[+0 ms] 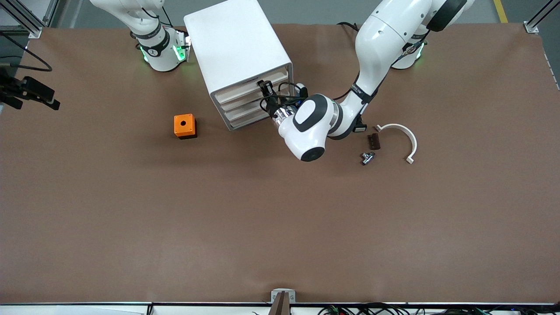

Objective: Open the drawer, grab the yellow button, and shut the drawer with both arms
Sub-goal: 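Grasp the drawer front with the left gripper and pull it open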

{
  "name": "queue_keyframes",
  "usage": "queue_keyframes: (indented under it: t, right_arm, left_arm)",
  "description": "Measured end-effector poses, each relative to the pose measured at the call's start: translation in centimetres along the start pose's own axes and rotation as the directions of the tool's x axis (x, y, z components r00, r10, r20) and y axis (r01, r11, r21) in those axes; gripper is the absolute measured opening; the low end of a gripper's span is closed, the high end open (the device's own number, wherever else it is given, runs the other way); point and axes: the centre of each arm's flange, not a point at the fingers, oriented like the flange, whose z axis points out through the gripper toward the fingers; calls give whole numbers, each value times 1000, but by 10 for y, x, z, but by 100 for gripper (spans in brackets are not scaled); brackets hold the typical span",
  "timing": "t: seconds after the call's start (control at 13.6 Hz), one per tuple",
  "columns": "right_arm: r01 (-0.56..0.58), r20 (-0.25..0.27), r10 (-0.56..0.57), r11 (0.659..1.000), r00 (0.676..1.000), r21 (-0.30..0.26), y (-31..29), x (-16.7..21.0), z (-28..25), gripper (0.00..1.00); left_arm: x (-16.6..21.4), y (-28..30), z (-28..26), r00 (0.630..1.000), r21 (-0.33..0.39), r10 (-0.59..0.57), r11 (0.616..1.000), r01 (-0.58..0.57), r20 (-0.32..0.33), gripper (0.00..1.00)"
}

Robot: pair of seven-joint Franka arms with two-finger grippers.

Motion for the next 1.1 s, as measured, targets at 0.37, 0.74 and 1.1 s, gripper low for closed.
queue_keyframes:
  t: [0.37, 0.74, 1.1]
  right_arm:
    - [-43, 126, 44, 999, 991, -11, 27, 53, 85, 100]
    - [-193, 122, 196, 981, 973, -30, 13, 64, 86, 100]
    - [-384, 102, 390, 920, 915, -79, -115, 58, 88, 100]
  left_arm:
    - [15, 19, -83, 993, -46, -20, 999, 25, 118, 14]
    - [33, 30, -155, 978, -124, -6, 992, 33, 210, 14]
    - [50, 41, -192, 966, -173, 47, 985, -2, 254, 34]
